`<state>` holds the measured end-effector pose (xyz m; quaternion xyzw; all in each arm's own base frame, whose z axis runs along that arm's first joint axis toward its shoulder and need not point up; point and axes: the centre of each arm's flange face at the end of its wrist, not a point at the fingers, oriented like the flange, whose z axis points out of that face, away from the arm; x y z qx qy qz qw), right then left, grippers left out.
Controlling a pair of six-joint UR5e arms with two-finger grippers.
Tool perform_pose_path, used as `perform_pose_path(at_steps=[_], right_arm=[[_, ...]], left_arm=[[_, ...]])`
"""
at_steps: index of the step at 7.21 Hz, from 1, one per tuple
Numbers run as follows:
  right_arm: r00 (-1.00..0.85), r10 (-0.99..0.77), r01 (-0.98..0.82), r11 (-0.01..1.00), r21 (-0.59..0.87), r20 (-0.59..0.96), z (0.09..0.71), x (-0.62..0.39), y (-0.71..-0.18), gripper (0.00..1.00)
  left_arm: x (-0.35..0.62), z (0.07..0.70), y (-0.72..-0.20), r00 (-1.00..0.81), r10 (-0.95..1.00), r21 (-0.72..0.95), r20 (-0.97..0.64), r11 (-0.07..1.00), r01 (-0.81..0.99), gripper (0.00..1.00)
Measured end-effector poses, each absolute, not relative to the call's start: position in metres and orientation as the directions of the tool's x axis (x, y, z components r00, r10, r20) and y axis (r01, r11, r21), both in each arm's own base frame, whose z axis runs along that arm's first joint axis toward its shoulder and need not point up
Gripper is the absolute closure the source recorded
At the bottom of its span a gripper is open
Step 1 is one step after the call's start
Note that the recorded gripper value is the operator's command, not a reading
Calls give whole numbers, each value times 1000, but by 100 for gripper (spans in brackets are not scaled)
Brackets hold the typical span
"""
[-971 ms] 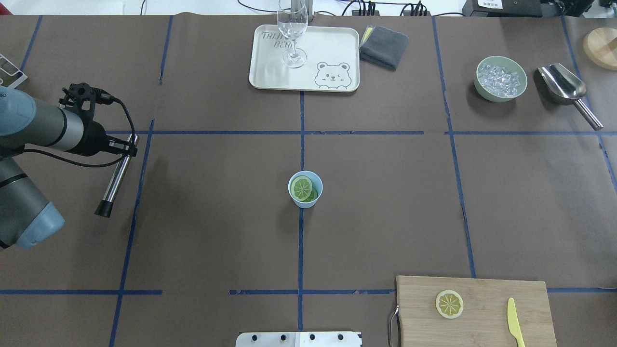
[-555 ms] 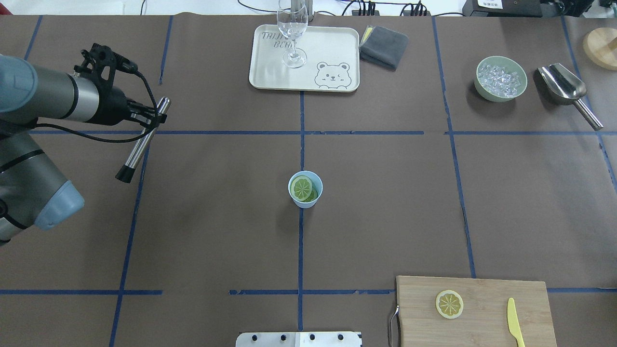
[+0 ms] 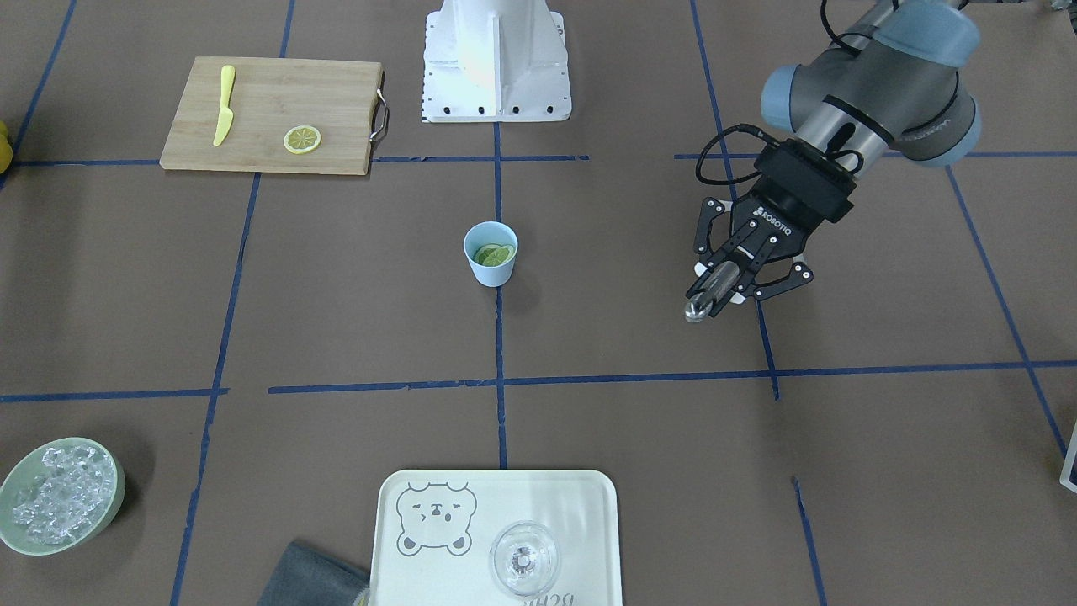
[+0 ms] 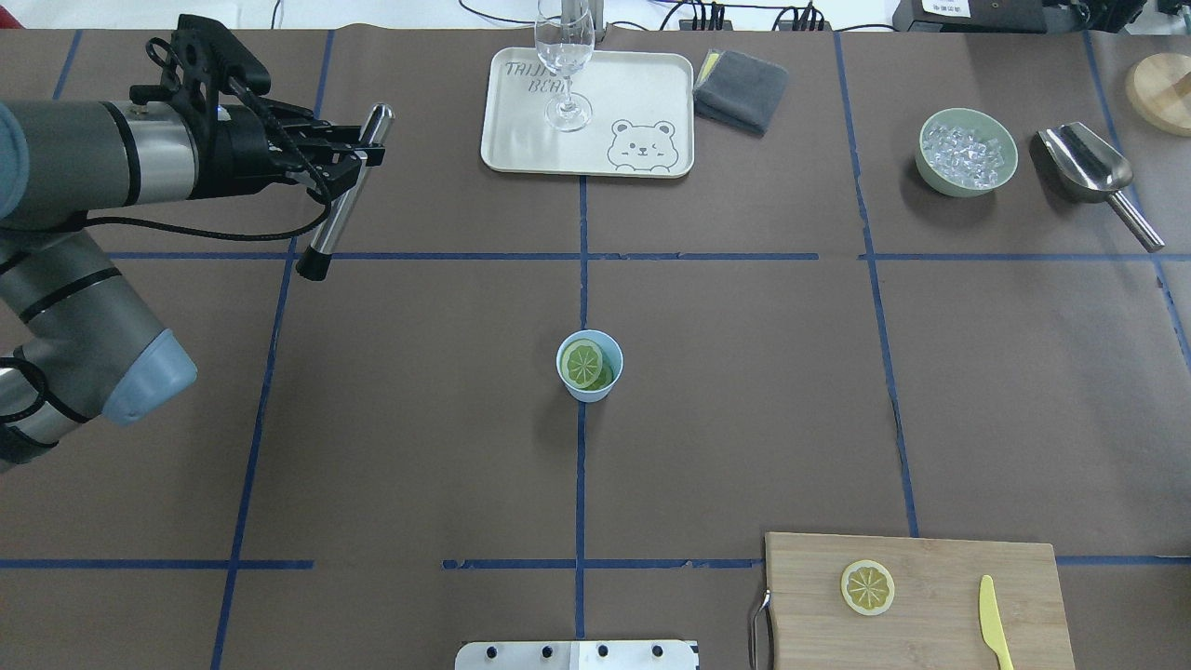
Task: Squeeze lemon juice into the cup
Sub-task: 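Lift the muddler with the left gripper and carry it over the cup, then press the muddler down into the cup onto the lemon slice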
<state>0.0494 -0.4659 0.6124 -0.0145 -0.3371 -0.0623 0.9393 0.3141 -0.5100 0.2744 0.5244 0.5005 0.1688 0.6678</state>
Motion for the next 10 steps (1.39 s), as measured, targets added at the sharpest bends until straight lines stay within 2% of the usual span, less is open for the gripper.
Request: perform_pose_path(at_steps=[2, 4, 7, 10], right_arm=[[766, -100, 122, 992, 8, 636, 614, 49, -465, 0], [763, -99, 117, 993, 14, 639, 613, 49, -466, 0], [760, -104, 95, 994, 48, 642, 613, 57, -467, 0], [751, -81, 61, 997, 53, 656, 612, 70, -465, 0]], left_arm=[[312, 256, -496, 371, 827, 866, -423, 249, 433, 100], [336, 239, -477, 297, 881, 816, -368, 153, 557, 100], [393, 203, -442, 238, 889, 688, -390, 109, 718, 100], [465, 203, -422, 202, 868, 599, -453, 129, 790, 100]])
